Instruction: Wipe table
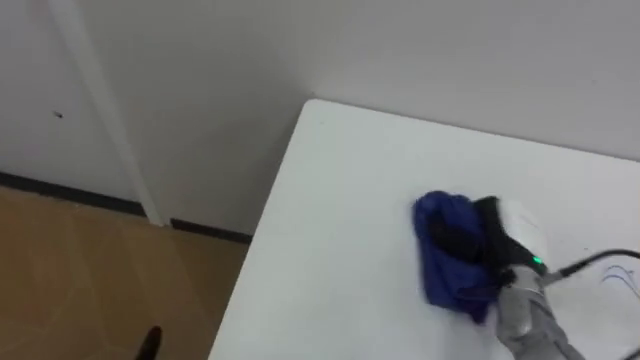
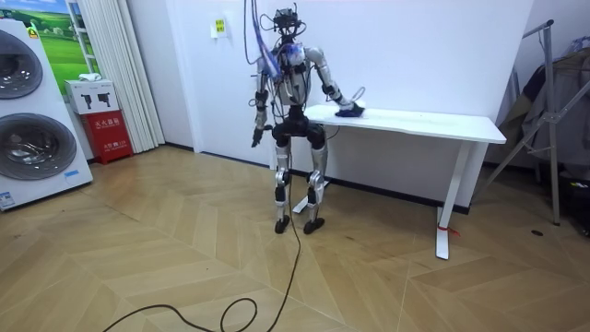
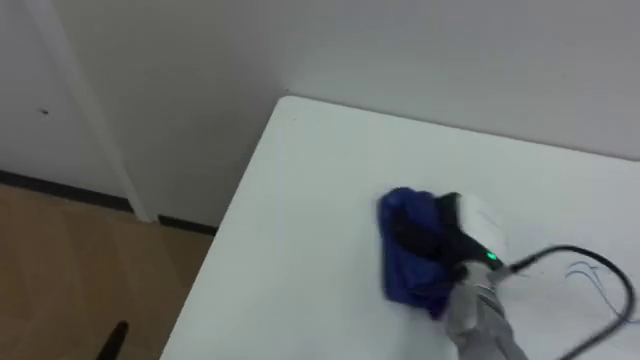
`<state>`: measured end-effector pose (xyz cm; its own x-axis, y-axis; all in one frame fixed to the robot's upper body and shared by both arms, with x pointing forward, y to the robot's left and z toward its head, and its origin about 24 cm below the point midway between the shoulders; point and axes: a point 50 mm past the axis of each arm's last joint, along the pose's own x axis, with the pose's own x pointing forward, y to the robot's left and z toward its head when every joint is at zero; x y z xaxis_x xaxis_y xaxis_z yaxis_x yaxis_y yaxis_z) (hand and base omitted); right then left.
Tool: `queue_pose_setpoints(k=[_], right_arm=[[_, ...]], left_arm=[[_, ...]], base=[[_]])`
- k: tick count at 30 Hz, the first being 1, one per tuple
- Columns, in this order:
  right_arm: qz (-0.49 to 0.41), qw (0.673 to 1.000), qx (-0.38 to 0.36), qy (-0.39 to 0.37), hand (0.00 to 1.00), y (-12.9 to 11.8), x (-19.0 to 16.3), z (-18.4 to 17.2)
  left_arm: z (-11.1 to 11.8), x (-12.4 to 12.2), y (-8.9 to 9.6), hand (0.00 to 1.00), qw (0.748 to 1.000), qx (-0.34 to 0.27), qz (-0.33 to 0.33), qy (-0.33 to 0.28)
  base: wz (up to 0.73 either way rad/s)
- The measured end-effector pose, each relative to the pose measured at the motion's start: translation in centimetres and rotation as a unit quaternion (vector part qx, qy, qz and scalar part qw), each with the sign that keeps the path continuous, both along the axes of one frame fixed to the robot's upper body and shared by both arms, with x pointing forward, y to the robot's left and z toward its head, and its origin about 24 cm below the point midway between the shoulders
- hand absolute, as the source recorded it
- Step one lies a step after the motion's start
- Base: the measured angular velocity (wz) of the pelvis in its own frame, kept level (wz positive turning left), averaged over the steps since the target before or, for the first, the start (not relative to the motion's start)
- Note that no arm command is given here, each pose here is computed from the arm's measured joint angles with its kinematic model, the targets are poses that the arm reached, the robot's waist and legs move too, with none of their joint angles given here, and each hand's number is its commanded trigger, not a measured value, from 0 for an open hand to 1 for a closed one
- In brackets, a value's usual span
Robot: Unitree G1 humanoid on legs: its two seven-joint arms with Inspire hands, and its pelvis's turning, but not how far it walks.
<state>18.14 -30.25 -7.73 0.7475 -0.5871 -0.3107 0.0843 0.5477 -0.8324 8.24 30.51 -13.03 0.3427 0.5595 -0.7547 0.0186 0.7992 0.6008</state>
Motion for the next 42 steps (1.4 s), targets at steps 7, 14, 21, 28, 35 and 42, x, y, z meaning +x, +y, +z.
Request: queue_pose_setpoints(k=[7,14,21,28,35,42], right_arm=[[-0.145,0.989,0.029,0.027,1.00,-2.7,-5.3,-1.7],[0.121,0.992,0.022,-0.013,1.00,7.9,8.1,2.7],[0.296,0.954,-0.044,-0.023,1.00,12.6,12.5,6.3],[0.063,0.997,-0.031,-0.022,1.00,0.3,2.3,2.1],[-0.124,0.991,-0.024,0.039,1.00,-5.8,-5.8,0.2],[0.104,0.995,-0.005,-0.006,1.00,4.6,5.8,3.3]], left_arm=[[1.8,0.9,3.0,0.00,0.998,0.061,-0.016,-0.014],[1.0,4.6,-0.2,0.00,0.997,0.021,-0.063,-0.026],[-0.5,5.1,-5.2,0.00,0.993,-0.046,-0.109,-0.023],[-0.7,-3.7,-0.4,0.00,0.998,0.000,-0.003,0.060],[0.6,-3.0,2.0,0.00,0.998,0.045,0.013,0.032],[-0.4,4.3,-4.3,0.00,0.996,-0.006,-0.080,-0.035]], base=[[-0.08],[-0.56],[0.60],[0.11],[0.08],[-0.51]])
